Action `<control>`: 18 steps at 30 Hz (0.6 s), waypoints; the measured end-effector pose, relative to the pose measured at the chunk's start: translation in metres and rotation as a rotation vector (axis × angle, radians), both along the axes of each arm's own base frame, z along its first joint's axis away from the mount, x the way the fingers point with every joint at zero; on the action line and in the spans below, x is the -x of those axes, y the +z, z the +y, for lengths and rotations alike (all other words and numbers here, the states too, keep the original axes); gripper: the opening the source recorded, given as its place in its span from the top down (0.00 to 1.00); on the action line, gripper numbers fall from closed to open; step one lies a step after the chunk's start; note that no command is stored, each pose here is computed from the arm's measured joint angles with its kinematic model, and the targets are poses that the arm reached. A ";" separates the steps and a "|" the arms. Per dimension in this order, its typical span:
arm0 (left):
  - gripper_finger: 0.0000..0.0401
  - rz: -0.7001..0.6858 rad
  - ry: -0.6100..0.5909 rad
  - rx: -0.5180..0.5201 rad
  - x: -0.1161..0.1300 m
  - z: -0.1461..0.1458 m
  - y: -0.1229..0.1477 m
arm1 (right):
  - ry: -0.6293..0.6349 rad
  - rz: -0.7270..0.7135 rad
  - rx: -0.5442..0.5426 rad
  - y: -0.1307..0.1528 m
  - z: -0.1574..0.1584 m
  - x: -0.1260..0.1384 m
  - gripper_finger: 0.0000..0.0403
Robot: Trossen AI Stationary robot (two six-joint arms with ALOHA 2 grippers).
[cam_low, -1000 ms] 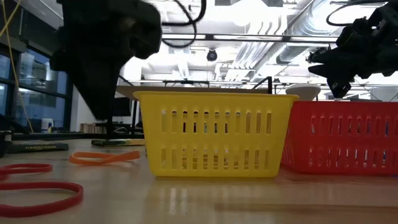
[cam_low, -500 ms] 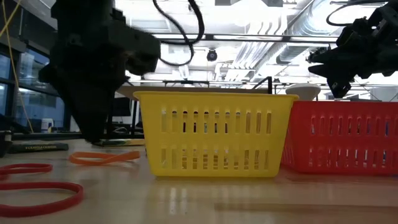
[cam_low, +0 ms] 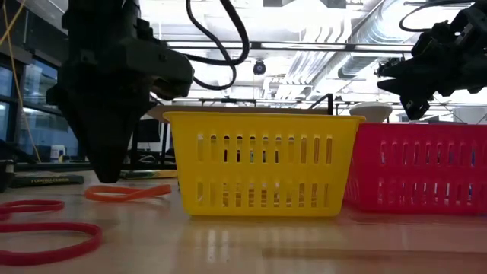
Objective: Pick & Place Office Desk Supplies
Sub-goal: Put the orange rubber band into the yellow bin
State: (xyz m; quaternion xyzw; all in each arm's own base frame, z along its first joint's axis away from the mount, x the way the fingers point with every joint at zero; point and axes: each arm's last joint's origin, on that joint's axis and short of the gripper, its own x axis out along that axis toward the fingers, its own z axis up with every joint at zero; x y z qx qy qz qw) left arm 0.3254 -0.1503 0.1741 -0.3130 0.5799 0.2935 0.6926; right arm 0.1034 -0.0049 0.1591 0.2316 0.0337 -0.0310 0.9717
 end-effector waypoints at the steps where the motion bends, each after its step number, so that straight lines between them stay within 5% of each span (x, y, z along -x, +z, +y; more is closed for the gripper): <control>1: 0.93 0.000 0.000 0.000 0.000 0.000 0.000 | 0.000 0.000 0.000 0.000 0.000 0.000 0.73; 18: 0.93 0.013 0.008 -0.005 -0.001 -0.001 -0.006 | 0.000 0.000 0.000 0.000 0.000 0.000 0.73</control>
